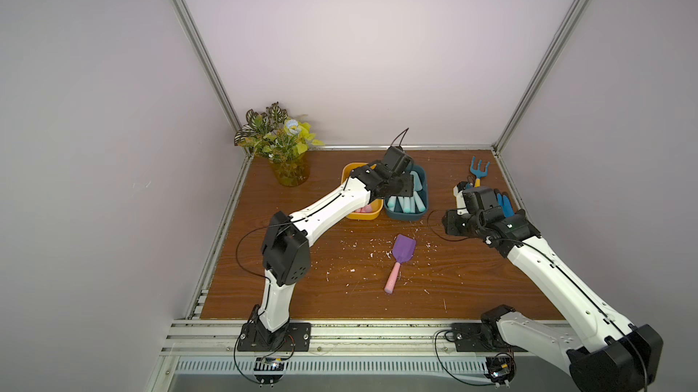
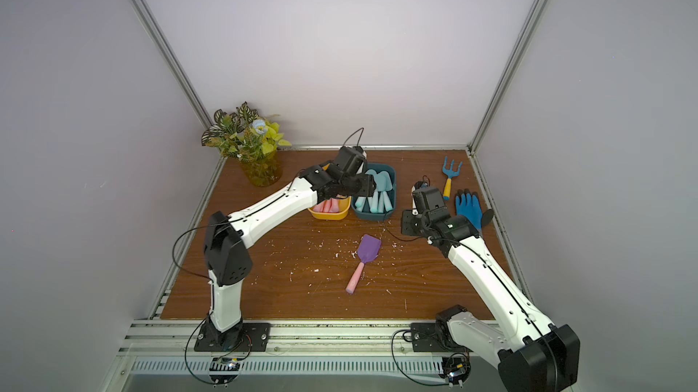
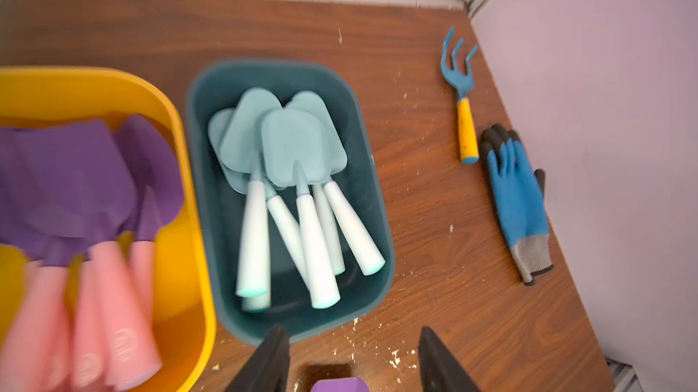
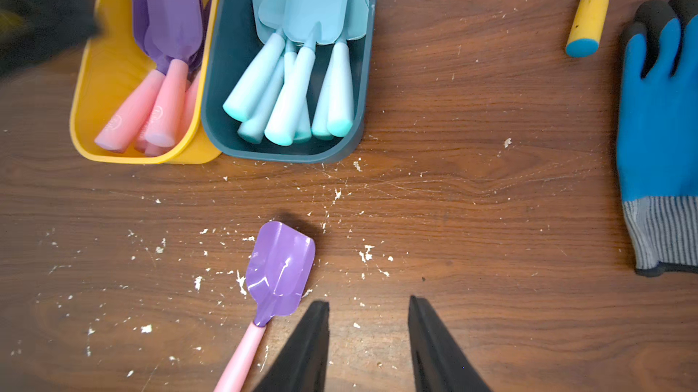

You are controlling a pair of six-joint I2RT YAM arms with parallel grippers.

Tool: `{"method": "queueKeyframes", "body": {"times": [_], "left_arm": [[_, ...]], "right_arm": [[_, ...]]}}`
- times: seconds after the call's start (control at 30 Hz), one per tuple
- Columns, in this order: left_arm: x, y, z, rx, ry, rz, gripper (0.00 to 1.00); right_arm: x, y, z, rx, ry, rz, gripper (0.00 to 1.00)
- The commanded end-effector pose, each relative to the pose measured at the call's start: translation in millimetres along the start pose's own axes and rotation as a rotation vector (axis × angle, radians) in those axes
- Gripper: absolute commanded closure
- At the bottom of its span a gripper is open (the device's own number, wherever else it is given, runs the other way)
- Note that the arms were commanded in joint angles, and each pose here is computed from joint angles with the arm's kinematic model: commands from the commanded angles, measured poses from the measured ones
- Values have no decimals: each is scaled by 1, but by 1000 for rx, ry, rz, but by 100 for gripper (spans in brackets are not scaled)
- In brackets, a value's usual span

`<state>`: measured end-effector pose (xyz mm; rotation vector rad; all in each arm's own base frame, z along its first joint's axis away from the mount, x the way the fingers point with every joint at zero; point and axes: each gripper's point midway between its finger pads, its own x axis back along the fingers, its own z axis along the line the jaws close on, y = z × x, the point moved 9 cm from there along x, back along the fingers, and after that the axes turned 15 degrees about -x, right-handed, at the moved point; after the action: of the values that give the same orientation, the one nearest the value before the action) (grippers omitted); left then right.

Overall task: Sort the small shovels by color and place them into the storage box
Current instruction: Place the shovel in the storage box, then pick up the shovel from the center of the board.

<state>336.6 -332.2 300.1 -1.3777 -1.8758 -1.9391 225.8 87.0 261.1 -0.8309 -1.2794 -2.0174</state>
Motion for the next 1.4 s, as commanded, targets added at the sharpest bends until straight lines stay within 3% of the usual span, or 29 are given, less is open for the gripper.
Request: {"method": "queueKeyframes", "body": {"times": [0.0,0.13,0.3,0.53,0.7,1.0,1.37], "left_arm": [[36,0,25,-17,174,-91,42],[67,-22,59,-4,294,-108,41],[89,-62,101,19,416,-44,39],[103,-113,146,93,457,24,37],[106,-139,165,124,466,53,37],[98,-158,177,141,480,92,35],[97,-162,179,154,455,82,35]], "right_arm": [[12,3,8,-47,69,18,59],[9,-4,13,-78,112,60,59],[-1,-29,20,-129,167,127,58],[-18,-83,52,-105,180,231,53],[-20,-115,62,-176,203,253,52],[-29,-160,76,-245,201,314,46],[-39,-179,83,-265,164,361,38]]}}
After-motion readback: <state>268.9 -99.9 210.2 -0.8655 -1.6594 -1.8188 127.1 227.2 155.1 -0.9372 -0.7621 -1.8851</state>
